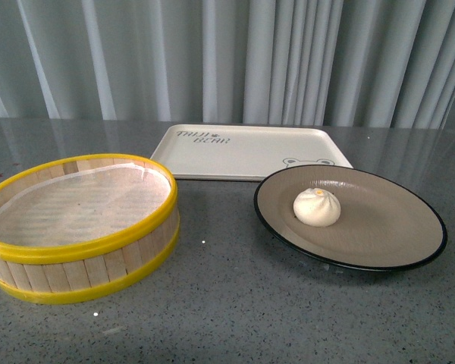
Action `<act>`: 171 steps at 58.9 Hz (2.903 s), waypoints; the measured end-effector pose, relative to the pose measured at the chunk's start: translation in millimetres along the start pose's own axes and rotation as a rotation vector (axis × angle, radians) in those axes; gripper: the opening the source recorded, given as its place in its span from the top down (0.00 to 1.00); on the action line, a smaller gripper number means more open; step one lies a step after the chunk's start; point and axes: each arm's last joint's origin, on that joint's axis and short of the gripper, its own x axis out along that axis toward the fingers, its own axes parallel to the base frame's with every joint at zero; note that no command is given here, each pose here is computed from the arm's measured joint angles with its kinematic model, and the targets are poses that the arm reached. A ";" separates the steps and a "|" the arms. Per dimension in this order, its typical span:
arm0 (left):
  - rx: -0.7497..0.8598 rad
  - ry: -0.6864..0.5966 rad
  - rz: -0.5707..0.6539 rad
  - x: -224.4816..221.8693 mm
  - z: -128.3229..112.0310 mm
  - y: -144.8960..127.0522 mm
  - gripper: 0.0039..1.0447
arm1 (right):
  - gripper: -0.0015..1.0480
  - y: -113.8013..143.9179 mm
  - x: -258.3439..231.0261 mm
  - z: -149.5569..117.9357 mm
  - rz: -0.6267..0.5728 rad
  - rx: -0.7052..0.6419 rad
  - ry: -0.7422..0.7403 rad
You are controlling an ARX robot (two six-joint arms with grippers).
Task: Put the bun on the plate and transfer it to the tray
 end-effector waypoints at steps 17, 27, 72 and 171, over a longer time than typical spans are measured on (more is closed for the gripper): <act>0.000 -0.001 -0.002 -0.1 0.1 -0.1 0.06 | 0.08 15.0 61.8 38.3 0.197 -0.741 0.203; 0.000 -0.001 -0.003 -0.1 0.1 -0.1 0.06 | 0.08 40.5 78.6 39.7 0.331 -1.102 0.175; 0.000 -0.001 -0.003 -0.1 0.1 -0.1 0.06 | 0.08 99.7 158.7 27.7 0.536 -1.528 0.071; 0.000 -0.001 -0.002 -0.1 0.1 -0.1 0.06 | 0.97 58.2 184.8 52.6 0.311 -1.770 -0.226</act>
